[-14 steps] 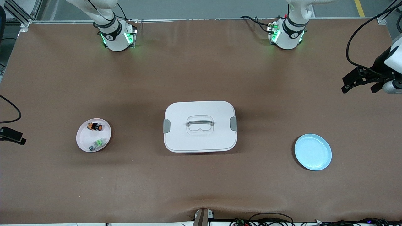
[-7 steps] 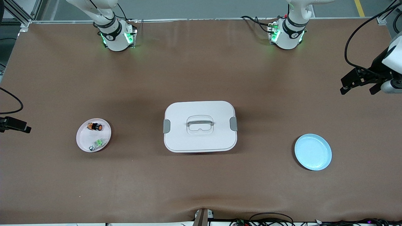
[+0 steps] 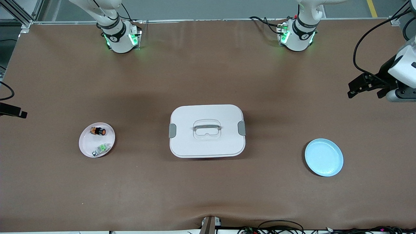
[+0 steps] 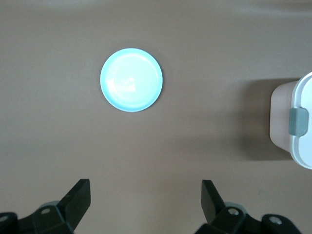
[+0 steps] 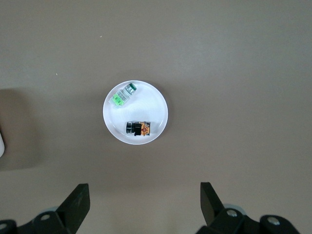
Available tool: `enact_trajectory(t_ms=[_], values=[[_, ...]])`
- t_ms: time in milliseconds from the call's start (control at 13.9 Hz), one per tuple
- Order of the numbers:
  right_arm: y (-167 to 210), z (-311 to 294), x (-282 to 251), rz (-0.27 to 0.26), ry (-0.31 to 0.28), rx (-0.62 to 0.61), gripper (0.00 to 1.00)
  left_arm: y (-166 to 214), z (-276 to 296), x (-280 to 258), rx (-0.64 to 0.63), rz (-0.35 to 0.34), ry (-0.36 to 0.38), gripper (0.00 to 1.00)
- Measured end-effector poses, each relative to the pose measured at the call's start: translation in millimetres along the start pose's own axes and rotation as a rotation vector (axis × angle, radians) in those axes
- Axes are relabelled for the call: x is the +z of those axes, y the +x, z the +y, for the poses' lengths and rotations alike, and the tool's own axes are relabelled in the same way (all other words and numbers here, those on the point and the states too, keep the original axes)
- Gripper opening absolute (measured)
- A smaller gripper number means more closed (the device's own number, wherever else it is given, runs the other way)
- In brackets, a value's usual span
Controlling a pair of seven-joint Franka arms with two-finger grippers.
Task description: Transfer orange switch to right arm and place
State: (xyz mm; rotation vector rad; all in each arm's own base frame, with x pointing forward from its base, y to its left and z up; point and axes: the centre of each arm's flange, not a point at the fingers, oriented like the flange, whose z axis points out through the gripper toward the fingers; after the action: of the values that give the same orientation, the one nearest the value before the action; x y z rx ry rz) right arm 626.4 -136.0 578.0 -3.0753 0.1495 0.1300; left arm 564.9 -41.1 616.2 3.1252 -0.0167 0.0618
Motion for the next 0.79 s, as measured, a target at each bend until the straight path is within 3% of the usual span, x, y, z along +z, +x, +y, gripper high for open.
enact_trajectory(t_ms=[217, 794], values=[[-19, -12, -33, 0.038, -0.003, -0.017, 1.0, -1, -1, -2, -0.002, -0.018, 0.001, 1.0], [-36, -31, -37, -0.029, -0.008, -0.039, 1.0, 1, -3, -1, -0.005, -0.023, 0.0, 1.0]])
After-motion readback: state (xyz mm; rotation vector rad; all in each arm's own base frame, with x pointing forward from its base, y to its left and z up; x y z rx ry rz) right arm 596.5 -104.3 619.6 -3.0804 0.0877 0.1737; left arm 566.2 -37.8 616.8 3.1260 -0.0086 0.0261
